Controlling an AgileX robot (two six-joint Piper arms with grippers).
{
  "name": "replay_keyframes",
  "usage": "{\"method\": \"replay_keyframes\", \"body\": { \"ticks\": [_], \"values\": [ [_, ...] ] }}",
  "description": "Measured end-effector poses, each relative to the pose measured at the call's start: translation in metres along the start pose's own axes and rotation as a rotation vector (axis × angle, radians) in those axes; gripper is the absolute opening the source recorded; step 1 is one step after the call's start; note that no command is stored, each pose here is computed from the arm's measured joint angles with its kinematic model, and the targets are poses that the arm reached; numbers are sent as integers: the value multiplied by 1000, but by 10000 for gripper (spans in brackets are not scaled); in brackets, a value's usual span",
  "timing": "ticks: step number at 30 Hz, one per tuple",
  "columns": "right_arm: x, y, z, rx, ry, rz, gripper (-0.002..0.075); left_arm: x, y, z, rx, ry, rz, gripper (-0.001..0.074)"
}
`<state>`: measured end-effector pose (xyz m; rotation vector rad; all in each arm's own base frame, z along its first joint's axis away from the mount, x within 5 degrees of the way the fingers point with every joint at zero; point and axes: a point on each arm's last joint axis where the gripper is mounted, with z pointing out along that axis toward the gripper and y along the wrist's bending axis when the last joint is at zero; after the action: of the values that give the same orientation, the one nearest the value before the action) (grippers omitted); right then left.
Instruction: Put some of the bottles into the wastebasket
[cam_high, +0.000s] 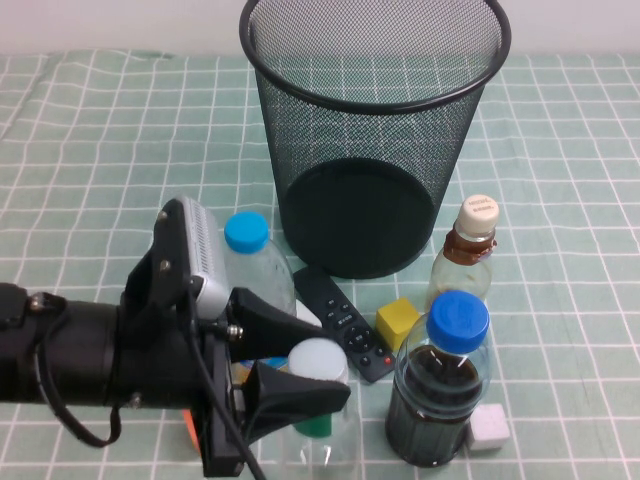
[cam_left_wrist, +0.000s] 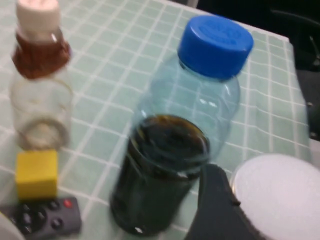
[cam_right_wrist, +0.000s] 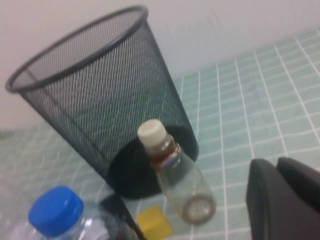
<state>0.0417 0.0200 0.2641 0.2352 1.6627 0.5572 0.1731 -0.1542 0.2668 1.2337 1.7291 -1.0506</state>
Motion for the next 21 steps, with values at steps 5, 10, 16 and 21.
{"method": "replay_keyframes", "body": {
  "ticks": [5,10,16,21],
  "values": [
    [-35,22,5,63,250,-127,-1,-24,-8,-16,-26,74,-99,351],
    [-61,26,26,152,444,-205,-1,-85,-23,-52,-137,119,-135,351],
    [-70,24,47,184,522,-224,-1,-183,-49,-107,-287,44,24,351],
    [-67,20,58,195,578,-233,-1,-265,-63,-145,-412,-105,174,351]
  ]
}}
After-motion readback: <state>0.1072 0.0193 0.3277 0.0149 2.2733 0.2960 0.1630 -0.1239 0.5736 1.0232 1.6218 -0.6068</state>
